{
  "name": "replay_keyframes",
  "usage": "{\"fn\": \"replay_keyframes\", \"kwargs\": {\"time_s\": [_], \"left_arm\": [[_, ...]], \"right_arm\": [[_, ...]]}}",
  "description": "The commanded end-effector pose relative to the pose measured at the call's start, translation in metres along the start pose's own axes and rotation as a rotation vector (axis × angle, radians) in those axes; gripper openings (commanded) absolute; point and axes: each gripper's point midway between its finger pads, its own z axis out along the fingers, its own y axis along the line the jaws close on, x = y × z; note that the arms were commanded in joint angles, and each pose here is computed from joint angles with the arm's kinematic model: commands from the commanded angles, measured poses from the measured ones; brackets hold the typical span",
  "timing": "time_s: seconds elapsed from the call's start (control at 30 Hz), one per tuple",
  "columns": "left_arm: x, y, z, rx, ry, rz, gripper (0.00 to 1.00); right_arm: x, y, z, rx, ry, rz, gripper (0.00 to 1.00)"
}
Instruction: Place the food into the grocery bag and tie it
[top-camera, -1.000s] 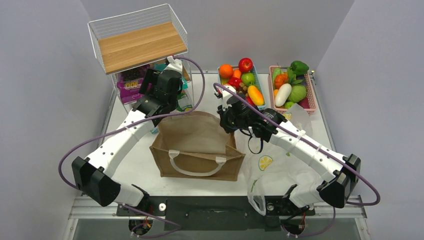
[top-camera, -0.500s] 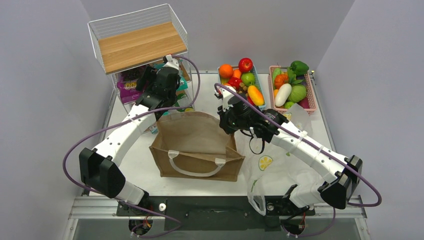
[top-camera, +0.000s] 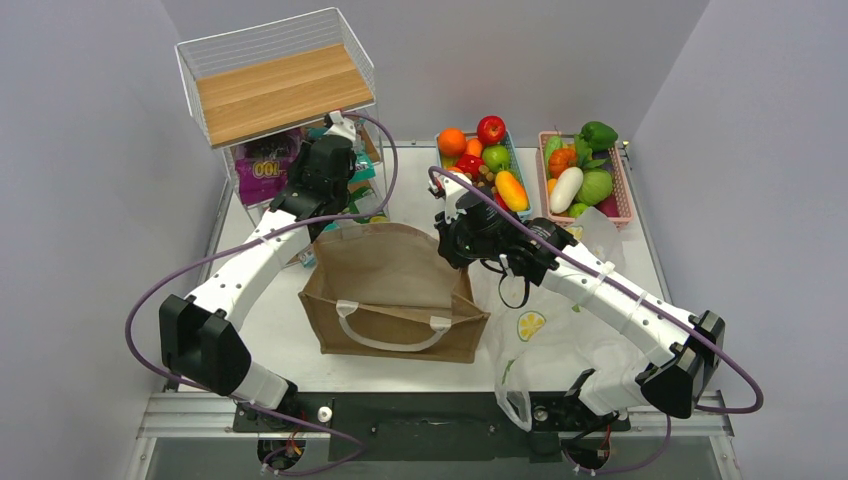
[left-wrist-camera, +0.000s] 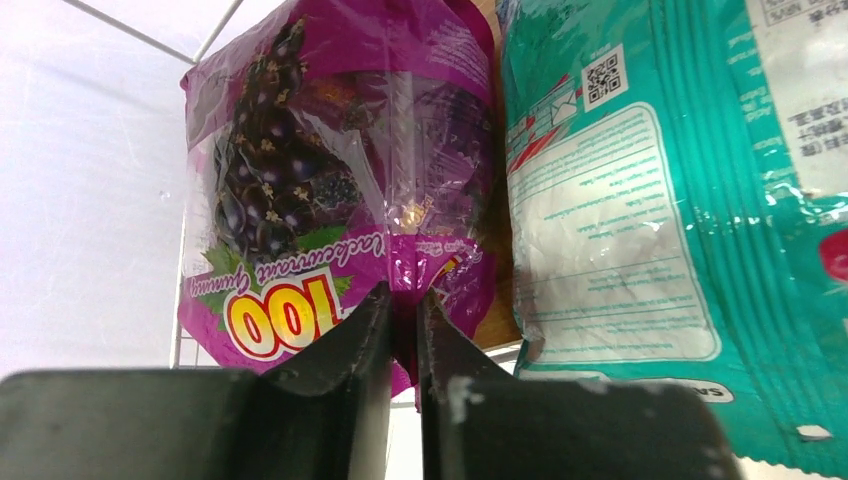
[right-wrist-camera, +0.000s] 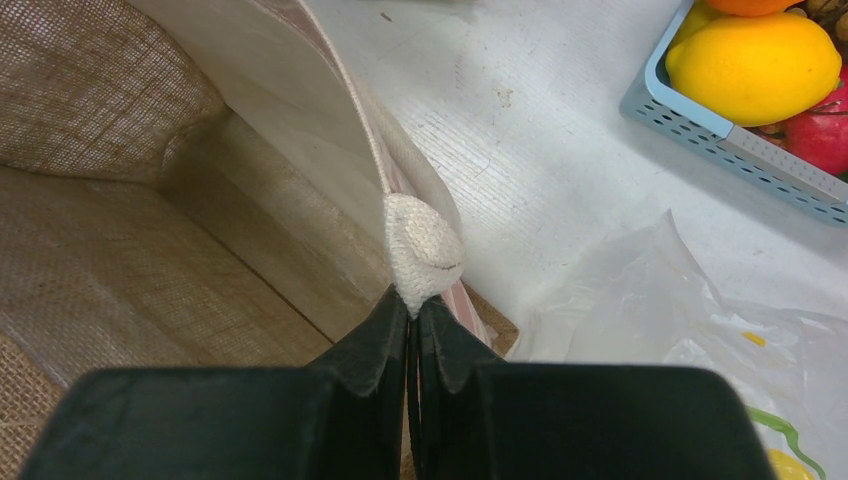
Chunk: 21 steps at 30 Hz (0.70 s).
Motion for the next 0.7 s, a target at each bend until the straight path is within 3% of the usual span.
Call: {"fn": "replay_keyframes", "kwargs": {"time_s": [0.0,0.67], "left_arm": [[0.011,0.019,0.000,-0.031,0.033,0.000,0.02],[-0.002,0.052,-0.054,0.013,0.047,-0.174,0.00]], "right_arm": [[-0.006,0.002,-0.002,-0.007,-0.021,0.008,0.00],[-0.013,0.000,0.000,0.007,-0.030,0.007,0.00]]}}
